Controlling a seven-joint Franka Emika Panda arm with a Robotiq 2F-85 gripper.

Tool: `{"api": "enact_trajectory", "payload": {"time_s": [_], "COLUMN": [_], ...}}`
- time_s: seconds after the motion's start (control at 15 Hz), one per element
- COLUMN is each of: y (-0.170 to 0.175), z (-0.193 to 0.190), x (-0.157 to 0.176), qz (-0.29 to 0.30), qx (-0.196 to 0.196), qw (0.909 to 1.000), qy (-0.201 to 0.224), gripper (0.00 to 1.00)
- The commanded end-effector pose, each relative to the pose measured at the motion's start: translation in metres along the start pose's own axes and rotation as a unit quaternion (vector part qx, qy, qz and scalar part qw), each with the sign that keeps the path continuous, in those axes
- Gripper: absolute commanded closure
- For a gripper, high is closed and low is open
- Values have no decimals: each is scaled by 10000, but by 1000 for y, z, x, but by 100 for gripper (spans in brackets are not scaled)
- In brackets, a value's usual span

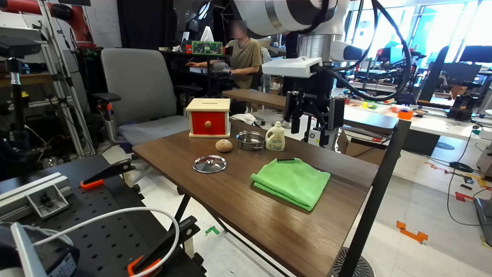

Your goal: Use the green towel to wipe the table

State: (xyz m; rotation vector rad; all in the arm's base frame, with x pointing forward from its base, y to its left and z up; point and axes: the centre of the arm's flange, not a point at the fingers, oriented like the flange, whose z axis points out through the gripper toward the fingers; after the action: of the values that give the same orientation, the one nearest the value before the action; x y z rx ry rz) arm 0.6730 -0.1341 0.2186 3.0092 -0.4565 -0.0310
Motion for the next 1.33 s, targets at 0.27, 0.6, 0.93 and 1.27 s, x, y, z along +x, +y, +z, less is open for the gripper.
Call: {"api": "enact_trajectory", "payload": {"time_s": [0.27, 0.6, 0.93, 1.27], "y": [-18, -21, -21, -28], "z": [12, 18, 19, 35], "x": [-1, -2, -4, -13], "qz": [-153, -194, -165, -282], "qx": [88, 91, 41, 58], "qw": [9998, 9997, 9998, 9994], "qy": [-59, -94, 44, 188], "gripper": [0, 0, 0, 0]}}
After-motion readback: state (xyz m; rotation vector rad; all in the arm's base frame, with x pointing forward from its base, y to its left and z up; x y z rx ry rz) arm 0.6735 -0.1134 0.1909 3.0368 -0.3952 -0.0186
